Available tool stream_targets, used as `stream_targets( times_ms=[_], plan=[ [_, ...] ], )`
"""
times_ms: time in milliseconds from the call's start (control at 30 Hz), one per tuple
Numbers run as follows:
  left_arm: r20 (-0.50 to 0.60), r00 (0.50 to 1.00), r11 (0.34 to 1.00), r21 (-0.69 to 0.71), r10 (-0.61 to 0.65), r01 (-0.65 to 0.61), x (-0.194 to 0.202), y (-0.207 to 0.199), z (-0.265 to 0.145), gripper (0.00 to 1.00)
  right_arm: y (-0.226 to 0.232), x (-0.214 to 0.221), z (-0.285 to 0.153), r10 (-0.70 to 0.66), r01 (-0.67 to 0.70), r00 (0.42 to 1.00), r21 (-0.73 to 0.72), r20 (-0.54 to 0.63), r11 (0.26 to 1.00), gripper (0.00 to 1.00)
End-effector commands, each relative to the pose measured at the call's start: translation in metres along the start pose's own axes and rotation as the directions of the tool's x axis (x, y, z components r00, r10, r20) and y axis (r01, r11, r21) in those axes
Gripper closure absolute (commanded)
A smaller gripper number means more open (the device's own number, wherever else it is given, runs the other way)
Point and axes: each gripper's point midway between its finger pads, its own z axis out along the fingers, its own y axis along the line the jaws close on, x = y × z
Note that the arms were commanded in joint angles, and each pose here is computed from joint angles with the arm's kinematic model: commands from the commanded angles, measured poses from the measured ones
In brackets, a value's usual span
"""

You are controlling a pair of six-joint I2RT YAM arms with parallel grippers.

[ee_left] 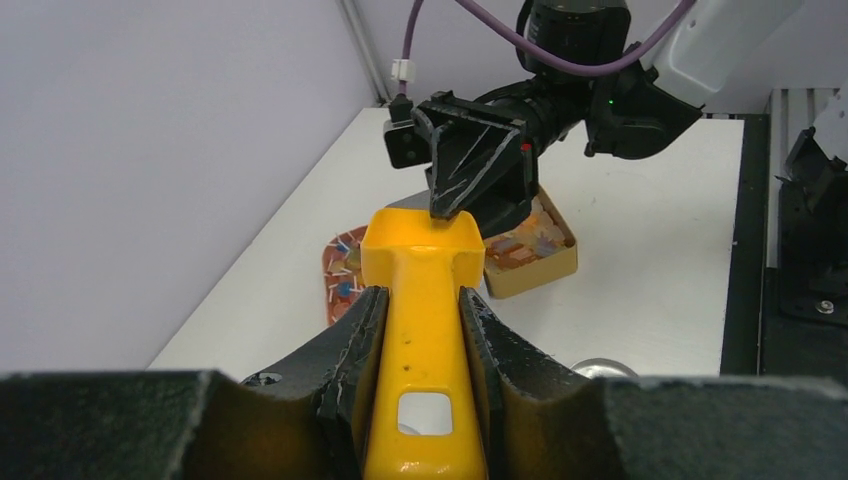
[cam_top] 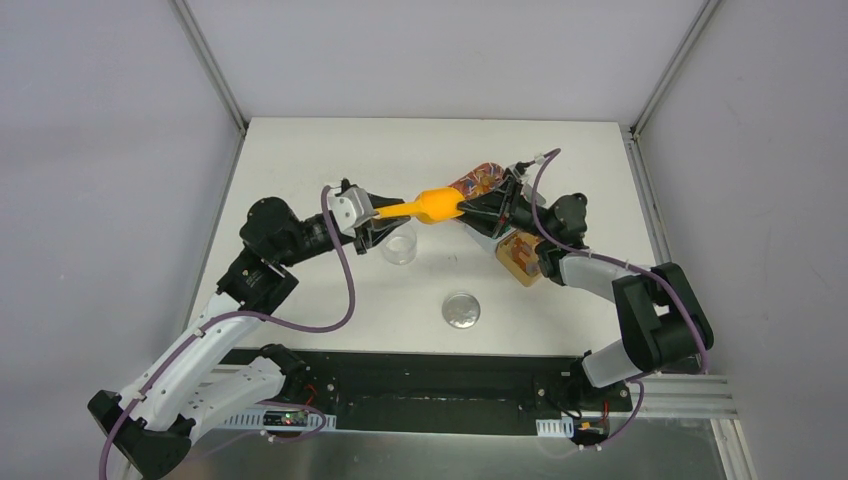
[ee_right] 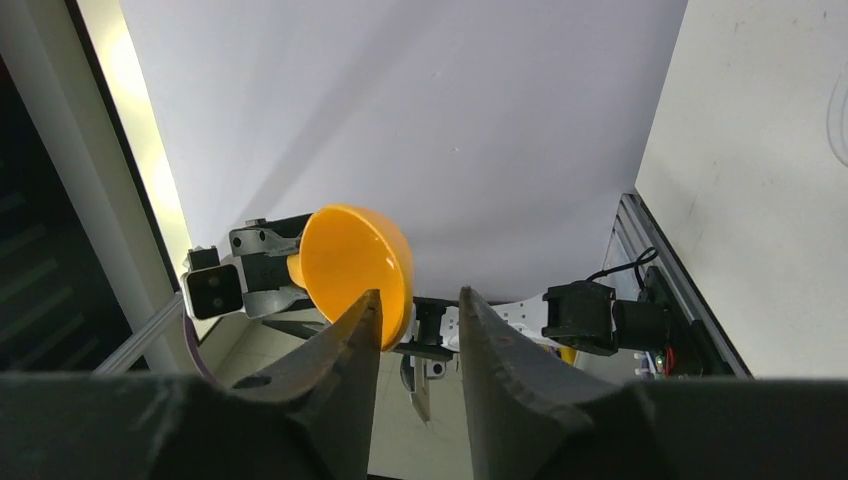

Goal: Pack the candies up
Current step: Adjust the spatula, then scoop the fake candies from the storage box.

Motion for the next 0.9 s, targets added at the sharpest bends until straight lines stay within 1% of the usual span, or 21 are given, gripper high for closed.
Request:
stream_targets(
  times_ms=[0, 67, 200, 233, 300, 333, 367, 433, 500, 567, 600, 700, 800, 867],
  plan=[
    [0.053, 0.999, 0.989, -0.145, 0.014, -0.006, -0.022, 0.025, -0.007, 1.0, 0.009, 0.0, -0.007, -0.08, 0.081, 0.997, -0.036, 0.023, 0.996, 0.52],
    [0.022, 1.0, 0.979, -0.202, -0.01, 0.014, -0.017, 0.035, -0.009, 1.0, 0.007, -0.006, -0.012, -0.103, 0.104, 0.993, -0.013, 0.058, 0.994, 0.36],
    [-0.057, 0.995, 0.955, -0.289, -0.08, 0.06, -0.003, 0.051, -0.011, 1.0, 0.0, -0.023, -0.026, -0.191, 0.179, 0.97, 0.09, 0.147, 0.98, 0.18],
    [-0.072, 0.992, 0.947, -0.313, -0.1, 0.073, 0.0, 0.055, -0.012, 1.0, 0.001, -0.025, -0.031, -0.238, 0.22, 0.957, 0.122, 0.168, 0.968, 0.11],
    [-0.096, 0.986, 0.928, -0.36, -0.139, 0.096, 0.005, 0.063, -0.012, 1.0, -0.003, -0.031, -0.038, -0.328, 0.286, 0.925, 0.214, 0.195, 0.934, 0.01],
    [-0.111, 0.981, 0.919, -0.38, -0.158, 0.106, 0.009, 0.066, -0.012, 1.0, -0.003, -0.037, -0.042, -0.389, 0.328, 0.895, 0.271, 0.216, 0.905, 0.0],
    [-0.14, 0.973, 0.912, -0.393, -0.183, 0.115, 0.017, 0.069, -0.01, 1.0, -0.013, -0.041, -0.049, -0.42, 0.328, 0.88, 0.355, 0.222, 0.875, 0.0],
    [-0.182, 0.96, 0.903, -0.413, -0.212, 0.121, 0.026, 0.074, -0.007, 1.0, -0.011, -0.049, -0.061, -0.535, 0.392, 0.813, 0.462, 0.23, 0.795, 0.0],
    [-0.215, 0.947, 0.892, -0.435, -0.239, 0.126, 0.035, 0.08, -0.003, 1.0, -0.006, -0.054, -0.074, -0.628, 0.44, 0.743, 0.538, 0.233, 0.719, 0.0],
    [-0.239, 0.935, 0.884, -0.449, -0.262, 0.133, 0.041, 0.087, 0.003, 1.0, -0.002, -0.056, -0.084, -0.688, 0.468, 0.689, 0.585, 0.228, 0.663, 0.0],
    [-0.251, 0.928, 0.88, -0.454, -0.276, 0.139, 0.042, 0.093, 0.011, 1.0, 0.003, -0.055, -0.091, -0.725, 0.491, 0.651, 0.605, 0.224, 0.628, 0.0],
    [-0.294, 0.907, 0.877, -0.458, -0.301, 0.142, 0.054, 0.106, 0.029, 1.0, 0.005, -0.052, -0.096, -0.753, 0.513, 0.623, 0.617, 0.21, 0.597, 0.0],
    [-0.326, 0.896, 0.882, -0.452, -0.3, 0.131, 0.064, 0.119, 0.044, 1.0, 0.005, -0.05, -0.097, -0.781, 0.543, 0.596, 0.624, 0.186, 0.562, 0.0],
    [-0.343, 0.889, 0.883, -0.452, -0.304, 0.127, 0.072, 0.129, 0.053, 1.0, -0.001, -0.047, -0.098, -0.789, 0.543, 0.594, 0.644, 0.159, 0.539, 0.0]
  ],
)
